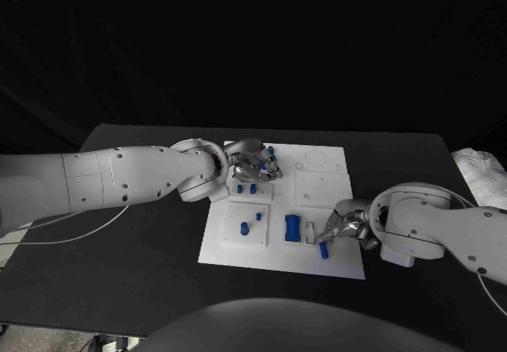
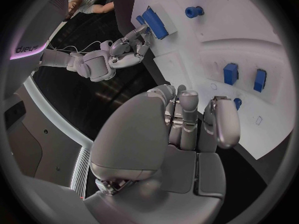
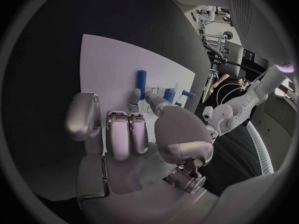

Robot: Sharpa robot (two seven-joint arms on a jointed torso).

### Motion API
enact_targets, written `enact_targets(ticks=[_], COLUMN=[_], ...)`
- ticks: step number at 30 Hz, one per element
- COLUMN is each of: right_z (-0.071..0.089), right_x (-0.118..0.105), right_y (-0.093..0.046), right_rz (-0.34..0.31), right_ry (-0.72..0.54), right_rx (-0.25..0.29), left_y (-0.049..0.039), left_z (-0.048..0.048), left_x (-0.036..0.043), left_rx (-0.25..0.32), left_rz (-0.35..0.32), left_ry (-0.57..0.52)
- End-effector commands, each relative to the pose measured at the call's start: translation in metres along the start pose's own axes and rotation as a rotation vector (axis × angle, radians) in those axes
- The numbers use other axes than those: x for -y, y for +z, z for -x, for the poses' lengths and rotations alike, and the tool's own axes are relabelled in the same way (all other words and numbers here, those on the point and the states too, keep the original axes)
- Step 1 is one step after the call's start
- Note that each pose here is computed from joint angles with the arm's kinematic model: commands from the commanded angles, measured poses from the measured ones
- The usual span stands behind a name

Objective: Assemble the parts on the task board

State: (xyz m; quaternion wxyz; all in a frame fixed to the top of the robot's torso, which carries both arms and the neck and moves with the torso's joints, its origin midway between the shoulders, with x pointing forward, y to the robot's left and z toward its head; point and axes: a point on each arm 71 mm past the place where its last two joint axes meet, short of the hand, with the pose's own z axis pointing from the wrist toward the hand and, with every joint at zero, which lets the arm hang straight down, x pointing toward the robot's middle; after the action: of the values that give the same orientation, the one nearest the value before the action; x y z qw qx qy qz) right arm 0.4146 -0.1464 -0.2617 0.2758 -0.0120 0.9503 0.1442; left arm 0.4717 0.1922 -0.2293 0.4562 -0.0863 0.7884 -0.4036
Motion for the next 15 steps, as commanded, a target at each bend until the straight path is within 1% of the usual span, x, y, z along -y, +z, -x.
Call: enact_targets(ticks=[1,9,15], right_z=[-0.0007,-0.0006,-0.0006], right_x=[0.0122,0.0121,0.0124], right_y=[0.0048,0.0045,0.0036], right_rz=[-0.095,-0.099,-0.11], right_ry=[-0.078,-0.1,-0.156], right_rx=[0.031,0.037,0.042], left_y=[0.0006,0.0005,0.0007], left_z=[-0.0025,-0.0033,-0.0043], left_x=[0.0011,0.001,0.0014], left_rx=[-0.023,-0.029,-0.034], left_rz=[0.001,0.007,0.008], left_ry=[0.003,0.006,0.008])
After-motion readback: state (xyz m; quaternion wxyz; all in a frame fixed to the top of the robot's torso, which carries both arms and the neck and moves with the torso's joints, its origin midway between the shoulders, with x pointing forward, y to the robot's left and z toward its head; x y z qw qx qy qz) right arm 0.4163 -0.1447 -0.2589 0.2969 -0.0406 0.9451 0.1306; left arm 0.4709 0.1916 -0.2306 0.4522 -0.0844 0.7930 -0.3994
